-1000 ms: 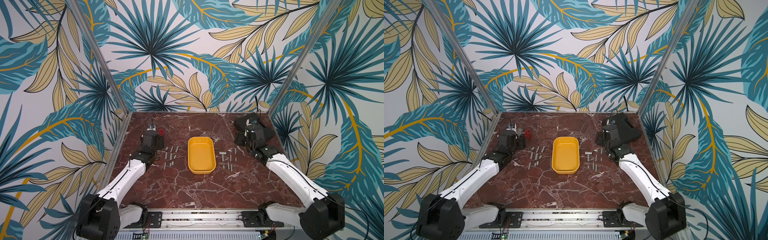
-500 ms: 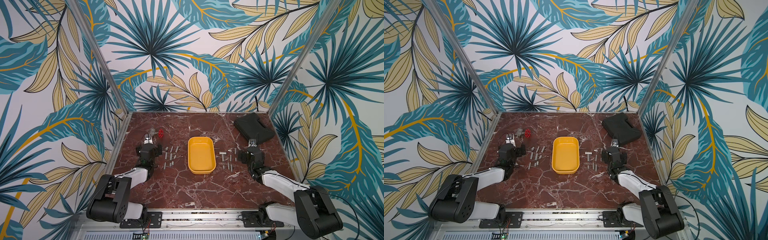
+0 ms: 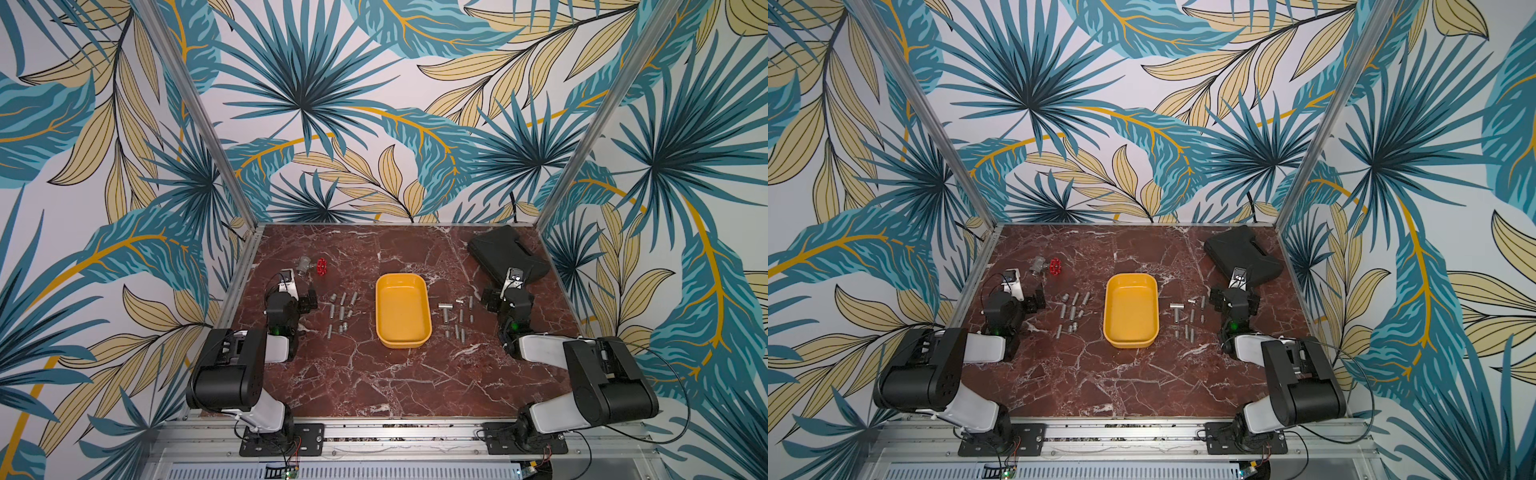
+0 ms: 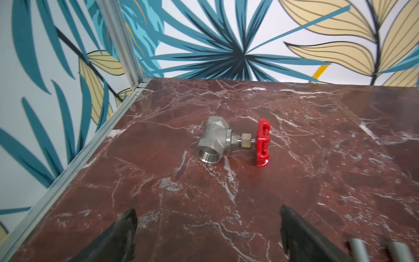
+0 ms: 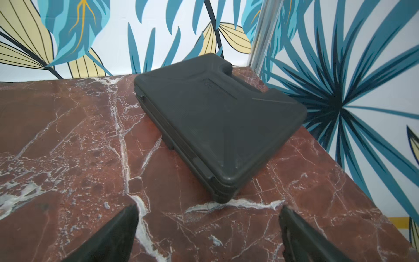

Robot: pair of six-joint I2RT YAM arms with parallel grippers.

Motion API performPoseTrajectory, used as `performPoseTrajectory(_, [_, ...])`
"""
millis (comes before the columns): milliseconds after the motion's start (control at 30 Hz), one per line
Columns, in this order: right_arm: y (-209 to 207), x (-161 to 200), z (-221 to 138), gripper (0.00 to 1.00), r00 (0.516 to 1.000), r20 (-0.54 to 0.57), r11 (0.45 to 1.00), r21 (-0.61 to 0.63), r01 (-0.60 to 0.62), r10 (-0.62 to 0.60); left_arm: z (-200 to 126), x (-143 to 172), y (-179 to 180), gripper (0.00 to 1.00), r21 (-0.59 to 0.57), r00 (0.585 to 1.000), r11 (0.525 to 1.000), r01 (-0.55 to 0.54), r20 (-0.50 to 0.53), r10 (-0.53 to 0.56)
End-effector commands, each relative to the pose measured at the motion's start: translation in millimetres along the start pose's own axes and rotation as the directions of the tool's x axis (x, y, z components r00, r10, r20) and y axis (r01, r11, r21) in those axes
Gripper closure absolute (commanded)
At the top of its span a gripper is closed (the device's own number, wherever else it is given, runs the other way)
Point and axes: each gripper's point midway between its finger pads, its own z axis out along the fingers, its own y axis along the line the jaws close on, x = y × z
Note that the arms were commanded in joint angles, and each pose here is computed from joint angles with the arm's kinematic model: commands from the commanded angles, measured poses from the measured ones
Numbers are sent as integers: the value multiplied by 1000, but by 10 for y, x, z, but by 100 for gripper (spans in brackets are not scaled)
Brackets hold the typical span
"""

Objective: Take out the socket from the storage box
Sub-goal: Reset both arms

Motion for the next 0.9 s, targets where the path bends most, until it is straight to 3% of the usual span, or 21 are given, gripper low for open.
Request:
performPoseTrajectory(0, [35,-99,-17,0,998,44,998,-36,-49,51,-5,-112,-90,0,56,999,998,-10,49,7])
performPoseTrajectory(867, [42,-113,-17,0,998,56,998,-40,-41,43,4,-102,-99,0,52,999,998,-17,41,15])
